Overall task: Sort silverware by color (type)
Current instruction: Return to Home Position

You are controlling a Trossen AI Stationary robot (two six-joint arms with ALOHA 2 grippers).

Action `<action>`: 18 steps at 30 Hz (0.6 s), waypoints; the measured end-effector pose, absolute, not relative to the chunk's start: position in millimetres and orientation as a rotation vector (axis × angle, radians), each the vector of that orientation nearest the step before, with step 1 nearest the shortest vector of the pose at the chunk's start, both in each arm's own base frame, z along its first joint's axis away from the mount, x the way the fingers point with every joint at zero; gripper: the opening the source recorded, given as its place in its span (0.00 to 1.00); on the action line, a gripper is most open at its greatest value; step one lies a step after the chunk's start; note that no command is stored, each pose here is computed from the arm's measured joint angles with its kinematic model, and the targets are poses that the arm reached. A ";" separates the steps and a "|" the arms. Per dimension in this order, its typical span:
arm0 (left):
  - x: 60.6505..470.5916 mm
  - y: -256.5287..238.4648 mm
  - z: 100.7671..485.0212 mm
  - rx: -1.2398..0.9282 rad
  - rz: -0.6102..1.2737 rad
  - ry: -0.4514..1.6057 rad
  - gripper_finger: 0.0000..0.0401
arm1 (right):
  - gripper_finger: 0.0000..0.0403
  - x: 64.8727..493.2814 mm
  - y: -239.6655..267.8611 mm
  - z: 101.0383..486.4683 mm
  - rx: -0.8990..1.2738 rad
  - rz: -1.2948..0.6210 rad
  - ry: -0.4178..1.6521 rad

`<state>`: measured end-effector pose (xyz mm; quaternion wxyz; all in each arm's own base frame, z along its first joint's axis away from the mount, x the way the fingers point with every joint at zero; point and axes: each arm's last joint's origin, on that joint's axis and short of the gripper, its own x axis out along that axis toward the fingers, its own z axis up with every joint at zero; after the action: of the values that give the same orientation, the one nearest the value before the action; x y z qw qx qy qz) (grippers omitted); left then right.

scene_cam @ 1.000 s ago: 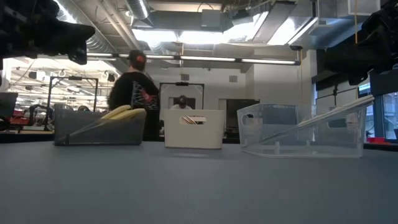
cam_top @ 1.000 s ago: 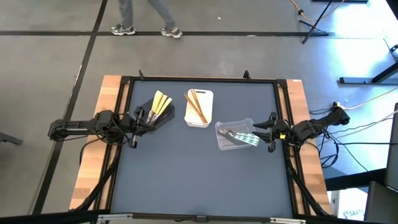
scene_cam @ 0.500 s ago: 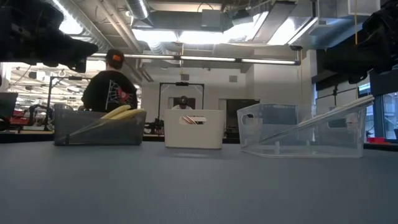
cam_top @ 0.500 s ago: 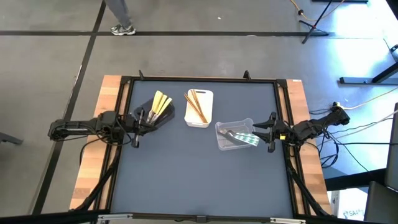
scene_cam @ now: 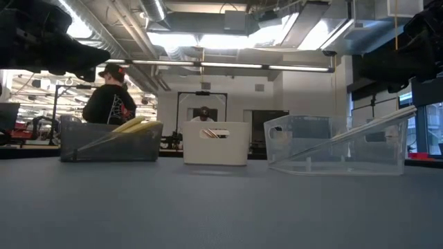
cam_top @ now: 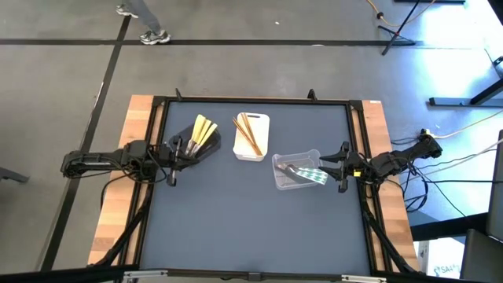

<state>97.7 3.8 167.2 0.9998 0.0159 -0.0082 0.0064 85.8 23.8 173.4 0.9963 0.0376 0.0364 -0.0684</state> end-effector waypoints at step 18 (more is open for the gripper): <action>97.7 3.8 167.1 0.028 0.013 -0.015 0.00 | 0.40 85.6 22.7 173.4 -0.083 -0.172 0.084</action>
<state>97.7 3.8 167.1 0.9999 0.0142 -0.0076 0.0063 85.6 22.7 173.4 0.9946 -0.0413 0.0417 -0.0856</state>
